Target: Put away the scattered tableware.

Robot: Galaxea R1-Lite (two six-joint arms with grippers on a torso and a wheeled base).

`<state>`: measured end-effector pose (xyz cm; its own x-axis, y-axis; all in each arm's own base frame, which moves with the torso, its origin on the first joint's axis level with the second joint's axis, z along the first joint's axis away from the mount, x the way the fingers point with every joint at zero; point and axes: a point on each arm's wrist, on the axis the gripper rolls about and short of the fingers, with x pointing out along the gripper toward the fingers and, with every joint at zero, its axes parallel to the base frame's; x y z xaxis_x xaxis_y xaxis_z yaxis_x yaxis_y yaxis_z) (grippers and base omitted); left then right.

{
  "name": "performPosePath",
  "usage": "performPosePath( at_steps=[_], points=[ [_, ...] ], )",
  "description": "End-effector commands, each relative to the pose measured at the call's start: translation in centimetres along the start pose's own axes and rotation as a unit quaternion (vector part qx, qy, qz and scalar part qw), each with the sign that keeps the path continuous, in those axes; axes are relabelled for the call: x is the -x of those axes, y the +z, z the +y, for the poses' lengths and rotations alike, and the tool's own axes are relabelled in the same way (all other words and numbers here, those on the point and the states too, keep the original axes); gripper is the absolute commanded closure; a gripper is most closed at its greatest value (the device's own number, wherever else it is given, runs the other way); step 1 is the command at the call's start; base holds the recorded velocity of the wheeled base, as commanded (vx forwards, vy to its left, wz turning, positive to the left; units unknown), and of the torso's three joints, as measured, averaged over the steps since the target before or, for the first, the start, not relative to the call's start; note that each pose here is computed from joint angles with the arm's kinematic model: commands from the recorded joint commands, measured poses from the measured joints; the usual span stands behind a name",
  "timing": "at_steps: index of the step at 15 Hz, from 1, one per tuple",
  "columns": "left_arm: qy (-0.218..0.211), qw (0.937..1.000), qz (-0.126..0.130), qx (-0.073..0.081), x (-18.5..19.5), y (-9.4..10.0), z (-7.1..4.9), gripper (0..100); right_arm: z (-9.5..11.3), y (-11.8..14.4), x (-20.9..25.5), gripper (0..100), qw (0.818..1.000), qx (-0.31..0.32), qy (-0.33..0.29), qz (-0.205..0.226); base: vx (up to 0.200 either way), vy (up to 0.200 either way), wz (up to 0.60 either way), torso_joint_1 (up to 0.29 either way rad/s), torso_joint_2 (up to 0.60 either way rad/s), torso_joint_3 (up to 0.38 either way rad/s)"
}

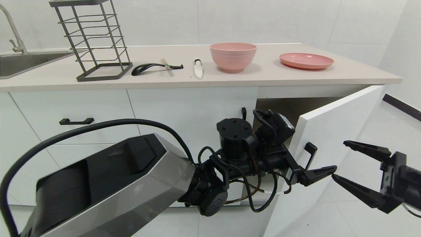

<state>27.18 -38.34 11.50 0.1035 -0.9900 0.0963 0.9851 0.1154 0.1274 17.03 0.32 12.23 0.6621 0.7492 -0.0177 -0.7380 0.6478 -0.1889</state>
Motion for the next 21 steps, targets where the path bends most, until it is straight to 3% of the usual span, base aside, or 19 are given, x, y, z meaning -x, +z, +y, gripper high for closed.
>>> performPosePath(
  at_steps=[1, 8, 13, 18, 21],
  points=[
    [0.0, 1.0, -0.001, 0.0, 0.0, 0.1, 0.0, 0, 0.7, 0.8, 0.6, 0, 1.0, 0.027, 0.004, -0.005, 0.0, 0.0, 0.0, 0.0, 0.0, 0.0],
    [-0.009, 0.9999, 0.008, 0.006, -0.5, -1.0, -0.7, 0, 1.6, 1.7, 1.3, 0, 0.999, 0.039, 0.023, -0.014, 0.0, 0.0, 0.0, 0.0, 0.0, 0.0],
    [-0.028, 0.9995, 0.011, 0.011, -1.5, -2.2, -2.3, 0, 1.7, 2.4, 1.6, 0, 0.997, 0.065, 0.014, -0.032, 0.0, 0.0, 0.0, 0.0, 0.0, 0.0],
    [-0.043, 0.999, 0.007, 0.011, -2.8, -2.9, -3.4, 0, 2.4, 4.8, 3.0, 0, 0.987, 0.141, -0.015, -0.079, 0.0, 0.0, 0.0, 0.0, 0.0, 0.0],
    [-0.065, 0.9978, -0.008, 0.008, -4.6, -3.0, -5.0, 0, 2.9, 6.2, 3.5, 0, 0.979, 0.176, -0.021, -0.103, 0.0, 0.0, 0.0, 0.0, 0.0, 0.0]
  ],
)
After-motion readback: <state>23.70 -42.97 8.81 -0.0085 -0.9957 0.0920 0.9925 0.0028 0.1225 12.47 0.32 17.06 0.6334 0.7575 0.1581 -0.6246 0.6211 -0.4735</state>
